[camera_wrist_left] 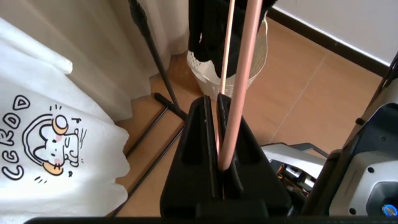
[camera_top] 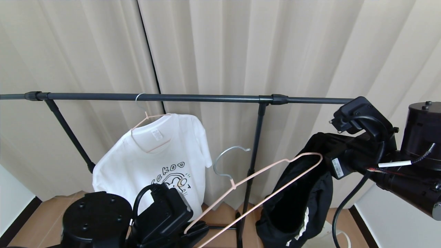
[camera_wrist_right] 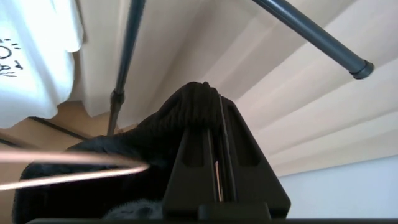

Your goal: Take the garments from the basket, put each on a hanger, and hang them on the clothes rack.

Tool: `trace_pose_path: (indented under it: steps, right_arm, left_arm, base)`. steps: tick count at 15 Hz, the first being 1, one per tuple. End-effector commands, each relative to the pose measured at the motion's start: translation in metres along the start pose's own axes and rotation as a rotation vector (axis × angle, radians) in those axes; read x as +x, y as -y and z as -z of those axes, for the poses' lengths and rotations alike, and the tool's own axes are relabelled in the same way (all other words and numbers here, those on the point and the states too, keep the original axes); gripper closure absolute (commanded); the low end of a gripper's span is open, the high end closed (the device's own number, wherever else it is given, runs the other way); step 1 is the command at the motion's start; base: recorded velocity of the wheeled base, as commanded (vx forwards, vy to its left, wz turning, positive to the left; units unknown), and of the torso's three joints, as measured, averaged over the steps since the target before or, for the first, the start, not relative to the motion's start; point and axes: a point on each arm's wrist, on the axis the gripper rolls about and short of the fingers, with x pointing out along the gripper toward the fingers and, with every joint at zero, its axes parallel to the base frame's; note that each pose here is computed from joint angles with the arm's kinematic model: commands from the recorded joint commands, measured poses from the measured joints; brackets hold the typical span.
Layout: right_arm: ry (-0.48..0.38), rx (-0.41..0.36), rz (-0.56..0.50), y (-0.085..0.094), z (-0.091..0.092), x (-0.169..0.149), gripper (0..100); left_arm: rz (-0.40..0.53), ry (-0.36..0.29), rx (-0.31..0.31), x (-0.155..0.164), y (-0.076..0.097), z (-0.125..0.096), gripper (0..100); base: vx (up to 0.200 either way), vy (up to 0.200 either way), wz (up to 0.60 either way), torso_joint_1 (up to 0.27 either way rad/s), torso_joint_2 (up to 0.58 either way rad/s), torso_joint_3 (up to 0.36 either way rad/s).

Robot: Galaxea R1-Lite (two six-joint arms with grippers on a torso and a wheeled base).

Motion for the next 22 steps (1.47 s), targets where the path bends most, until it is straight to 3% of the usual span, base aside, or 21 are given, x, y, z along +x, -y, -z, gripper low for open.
trace_pose_path:
  steps: [1, 13, 16, 21, 22]
  right_arm:
    - [0.007, -0.01, -0.032, -0.008, -0.001, -0.002, 100]
    - [0.073, 0.003, -0.164, -0.051, -0.013, -0.032, 100]
    - [0.116, 0.075, -0.241, -0.066, -0.024, -0.045, 100]
    - [0.142, 0.111, -0.329, -0.082, -0.028, -0.059, 100]
    - [0.145, 0.165, -0.391, -0.098, -0.033, -0.066, 100]
  left_arm:
    - [-0.005, -0.008, -0.025, 0.014, -0.001, -0.005, 100]
    - [-0.02, 0.01, -0.044, 0.025, -0.004, -0.01, 100]
    - [-0.018, 0.004, -0.044, 0.025, -0.003, -0.008, 100]
    - [-0.019, 0.012, -0.044, 0.028, -0.004, -0.01, 100]
    - [-0.021, 0.024, -0.044, 0.033, -0.004, -0.009, 100]
  base:
    - [0.0, 0.0, 0.0, 0.0, 0.0, 0.0]
    - [0.0, 0.0, 0.0, 0.0, 0.0, 0.0]
    - [0.0, 0.0, 0.0, 0.0, 0.0, 0.0]
    - [0.0, 0.0, 0.0, 0.0, 0.0, 0.0]
    - [0.0, 0.0, 0.0, 0.0, 0.0, 0.0]
